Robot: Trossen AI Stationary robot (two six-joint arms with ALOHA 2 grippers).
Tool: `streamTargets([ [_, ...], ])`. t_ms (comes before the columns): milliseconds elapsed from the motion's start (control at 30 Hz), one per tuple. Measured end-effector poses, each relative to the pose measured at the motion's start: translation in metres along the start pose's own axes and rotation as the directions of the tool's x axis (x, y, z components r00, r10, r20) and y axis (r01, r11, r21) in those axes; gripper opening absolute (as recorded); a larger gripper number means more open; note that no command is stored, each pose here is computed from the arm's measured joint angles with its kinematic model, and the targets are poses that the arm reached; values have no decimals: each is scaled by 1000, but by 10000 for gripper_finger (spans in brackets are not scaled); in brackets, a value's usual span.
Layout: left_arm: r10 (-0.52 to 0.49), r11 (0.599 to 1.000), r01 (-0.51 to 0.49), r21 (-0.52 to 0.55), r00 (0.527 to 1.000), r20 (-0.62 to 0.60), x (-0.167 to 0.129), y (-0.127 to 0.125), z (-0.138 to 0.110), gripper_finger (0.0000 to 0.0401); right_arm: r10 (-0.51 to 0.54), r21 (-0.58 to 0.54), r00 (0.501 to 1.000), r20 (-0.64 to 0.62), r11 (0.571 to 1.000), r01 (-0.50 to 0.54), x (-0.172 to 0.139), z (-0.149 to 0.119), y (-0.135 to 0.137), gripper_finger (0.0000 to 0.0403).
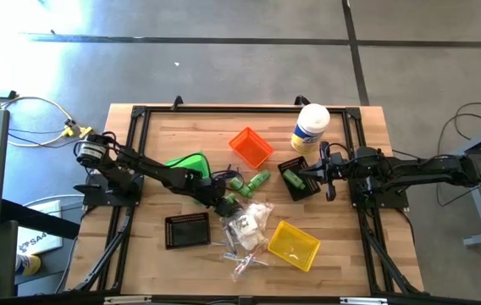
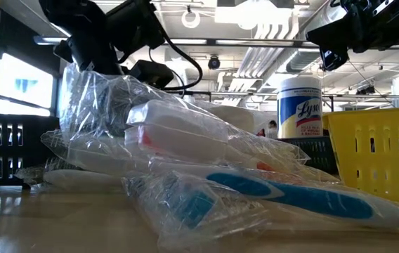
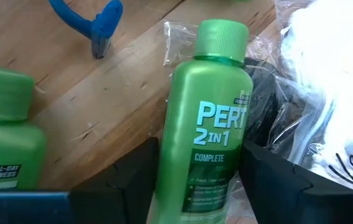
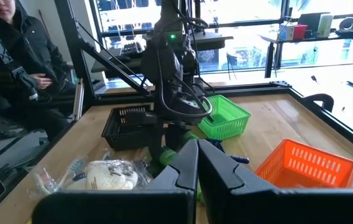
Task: Pick & Place Travel size toiletries
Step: Put the green shampoo into the top black bin
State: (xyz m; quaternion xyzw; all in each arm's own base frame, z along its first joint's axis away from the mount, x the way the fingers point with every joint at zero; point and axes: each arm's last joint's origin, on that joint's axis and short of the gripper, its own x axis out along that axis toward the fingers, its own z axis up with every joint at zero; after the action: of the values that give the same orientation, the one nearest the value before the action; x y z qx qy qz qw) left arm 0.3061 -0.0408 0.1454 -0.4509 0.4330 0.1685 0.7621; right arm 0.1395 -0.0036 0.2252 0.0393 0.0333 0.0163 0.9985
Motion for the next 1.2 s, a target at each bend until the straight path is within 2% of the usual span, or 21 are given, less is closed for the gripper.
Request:
streamTargets([
  [167, -2, 1000, 2, 0, 1000, 0, 0, 0, 0, 180, 0, 0, 1000, 0, 1000, 0, 0, 0, 0, 3],
  [567, -15, 1000, 16, 24, 1000, -22, 0, -1, 0, 177, 0, 0, 1000, 0, 1000, 0, 0, 0, 0, 3],
  [767, -49, 992, 52, 112, 998, -24, -8, -20, 9, 176, 0, -1, 1000, 1, 1000, 0, 0, 0, 0, 3],
  [967, 59, 978, -51, 204, 998, -32, -27, -42, 20, 176, 0, 0, 1000, 1, 1000, 0, 0, 0, 0, 3],
  [1200, 226, 925, -224, 306, 974, 30, -57, -62, 33, 176, 0, 0, 1000, 4, 1000, 0, 0, 0, 0, 3],
])
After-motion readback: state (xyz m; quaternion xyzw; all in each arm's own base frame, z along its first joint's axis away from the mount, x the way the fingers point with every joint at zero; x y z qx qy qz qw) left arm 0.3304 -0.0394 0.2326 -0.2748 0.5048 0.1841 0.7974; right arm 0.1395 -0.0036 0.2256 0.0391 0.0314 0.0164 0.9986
